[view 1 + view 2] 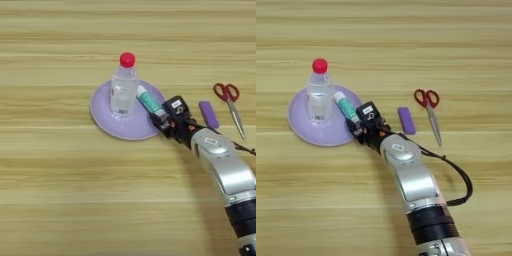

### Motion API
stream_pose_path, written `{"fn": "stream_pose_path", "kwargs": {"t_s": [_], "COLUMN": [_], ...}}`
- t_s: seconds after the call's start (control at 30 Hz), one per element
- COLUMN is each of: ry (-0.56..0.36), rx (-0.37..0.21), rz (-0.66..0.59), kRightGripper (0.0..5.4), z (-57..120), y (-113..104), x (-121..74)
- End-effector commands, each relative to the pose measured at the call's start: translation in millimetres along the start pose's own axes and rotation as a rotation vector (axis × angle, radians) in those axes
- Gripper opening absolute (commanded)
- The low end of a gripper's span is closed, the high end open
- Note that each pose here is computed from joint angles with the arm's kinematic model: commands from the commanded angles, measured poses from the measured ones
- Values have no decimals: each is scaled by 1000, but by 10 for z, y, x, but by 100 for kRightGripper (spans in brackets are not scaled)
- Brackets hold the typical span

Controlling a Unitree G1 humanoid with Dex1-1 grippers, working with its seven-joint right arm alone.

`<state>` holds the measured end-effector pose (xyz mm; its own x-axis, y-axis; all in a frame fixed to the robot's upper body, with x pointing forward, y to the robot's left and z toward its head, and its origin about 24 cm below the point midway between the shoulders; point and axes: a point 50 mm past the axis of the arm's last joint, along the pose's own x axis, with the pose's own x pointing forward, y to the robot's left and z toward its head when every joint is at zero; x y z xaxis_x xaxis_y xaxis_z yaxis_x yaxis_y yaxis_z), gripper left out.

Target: Move the objects on the table

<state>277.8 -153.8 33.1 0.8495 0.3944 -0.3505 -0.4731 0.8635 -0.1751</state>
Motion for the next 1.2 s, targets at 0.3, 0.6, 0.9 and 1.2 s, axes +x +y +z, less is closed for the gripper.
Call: {"fn": "stream_pose_path", "kwargs": {"t_s": [0.3, 0.6, 0.9, 1.2], "ry": [-11, -22, -48, -82], "rx": [-10, -10, 0, 33], "rz": [33, 33, -5, -37], "kRightGripper": [169, 169, 169, 169], "z": [27, 44, 95, 150], "y": [42, 42, -15, -63], "x": [16, 10, -7, -14]}}
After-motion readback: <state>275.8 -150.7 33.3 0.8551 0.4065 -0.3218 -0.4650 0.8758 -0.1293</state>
